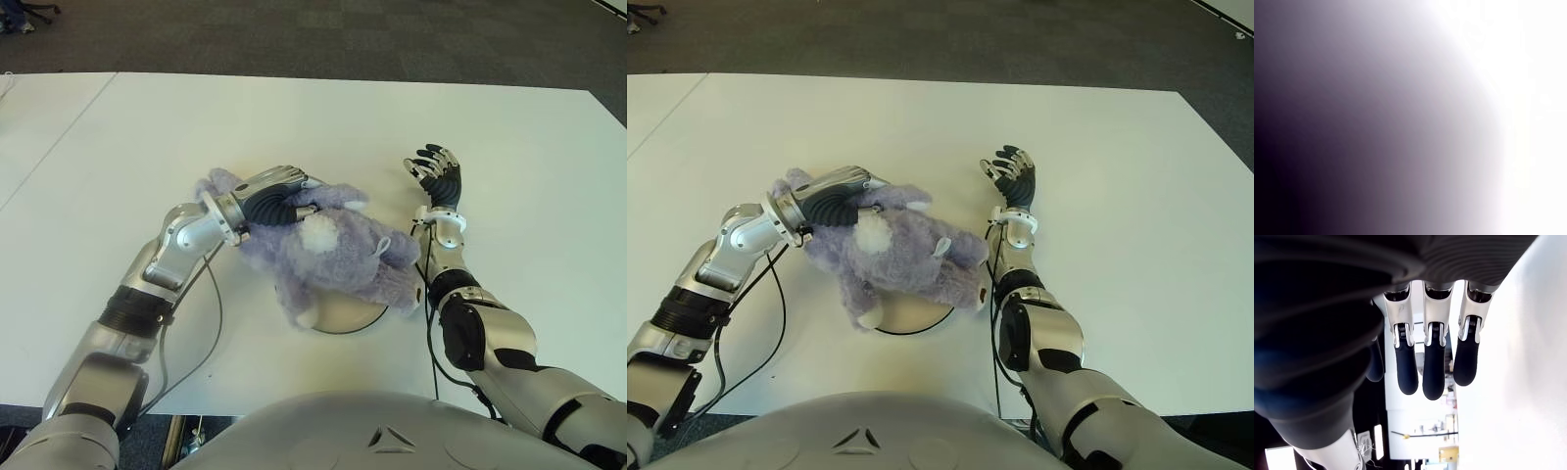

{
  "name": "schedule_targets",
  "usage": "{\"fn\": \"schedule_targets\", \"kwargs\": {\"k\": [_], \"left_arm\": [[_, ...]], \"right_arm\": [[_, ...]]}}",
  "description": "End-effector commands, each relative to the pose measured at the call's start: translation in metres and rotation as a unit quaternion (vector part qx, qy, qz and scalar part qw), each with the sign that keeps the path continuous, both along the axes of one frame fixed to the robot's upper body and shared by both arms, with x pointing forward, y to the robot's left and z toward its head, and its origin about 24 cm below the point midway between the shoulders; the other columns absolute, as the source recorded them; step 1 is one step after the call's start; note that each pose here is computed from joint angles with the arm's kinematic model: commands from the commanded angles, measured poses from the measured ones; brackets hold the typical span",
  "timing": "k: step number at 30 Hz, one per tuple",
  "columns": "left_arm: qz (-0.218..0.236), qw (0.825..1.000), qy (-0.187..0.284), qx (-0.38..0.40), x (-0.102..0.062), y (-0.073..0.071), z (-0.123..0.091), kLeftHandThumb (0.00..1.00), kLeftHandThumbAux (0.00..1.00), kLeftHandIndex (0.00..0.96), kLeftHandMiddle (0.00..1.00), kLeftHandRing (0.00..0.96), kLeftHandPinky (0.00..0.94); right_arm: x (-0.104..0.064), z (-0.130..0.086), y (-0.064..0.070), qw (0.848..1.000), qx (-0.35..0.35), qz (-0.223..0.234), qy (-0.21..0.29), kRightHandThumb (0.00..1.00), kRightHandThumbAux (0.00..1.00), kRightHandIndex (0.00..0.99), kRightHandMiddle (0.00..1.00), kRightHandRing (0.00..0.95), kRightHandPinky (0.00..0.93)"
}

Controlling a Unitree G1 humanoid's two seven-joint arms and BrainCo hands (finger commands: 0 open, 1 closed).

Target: Put the doll into the plate.

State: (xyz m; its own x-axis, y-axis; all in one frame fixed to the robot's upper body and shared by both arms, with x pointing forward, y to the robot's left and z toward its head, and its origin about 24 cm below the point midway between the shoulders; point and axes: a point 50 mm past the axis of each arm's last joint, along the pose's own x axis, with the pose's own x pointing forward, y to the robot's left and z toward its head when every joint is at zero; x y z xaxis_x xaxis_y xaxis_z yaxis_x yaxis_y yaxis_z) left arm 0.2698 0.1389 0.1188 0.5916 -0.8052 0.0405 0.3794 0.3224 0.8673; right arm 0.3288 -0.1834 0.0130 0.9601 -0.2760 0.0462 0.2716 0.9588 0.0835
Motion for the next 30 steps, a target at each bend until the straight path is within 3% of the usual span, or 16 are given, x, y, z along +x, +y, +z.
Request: {"fn": "schedule_targets", "kwargs": {"k": [1, 25, 28, 30], "left_arm": [[-0.038, 0.998, 0.045, 0.038, -0.0025, 0.0027, -0.0108, 0.443, 0.468, 0.141, 0.285, 0.365, 0.383], [-0.083, 0.994, 0.042, 0.059, -0.0018, 0.0053, -0.0105, 0.339, 0.505, 0.038, 0.174, 0.245, 0.278], [-0.087, 0.993, 0.046, 0.065, -0.0019, 0.0056, -0.0109, 0.327, 0.496, 0.014, 0.130, 0.187, 0.218], [-0.092, 0.992, 0.050, 0.074, -0.0020, 0.0056, -0.0113, 0.300, 0.464, 0.000, 0.022, 0.029, 0.033]], "right_arm": [[-0.1065, -0.1134, 0.0084, 0.969, 0.061, -0.028, 0.237, 0.177, 0.854, 0.280, 0.339, 0.361, 0.353], [-0.1069, -0.1136, 0.0082, 0.969, 0.061, -0.029, 0.237, 0.214, 0.852, 0.289, 0.340, 0.357, 0.360], [-0.1068, -0.1134, 0.0086, 0.969, 0.060, -0.029, 0.236, 0.198, 0.853, 0.287, 0.341, 0.357, 0.356], [-0.1067, -0.1131, 0.0090, 0.970, 0.057, -0.028, 0.235, 0.168, 0.859, 0.282, 0.340, 0.356, 0.367]]}}
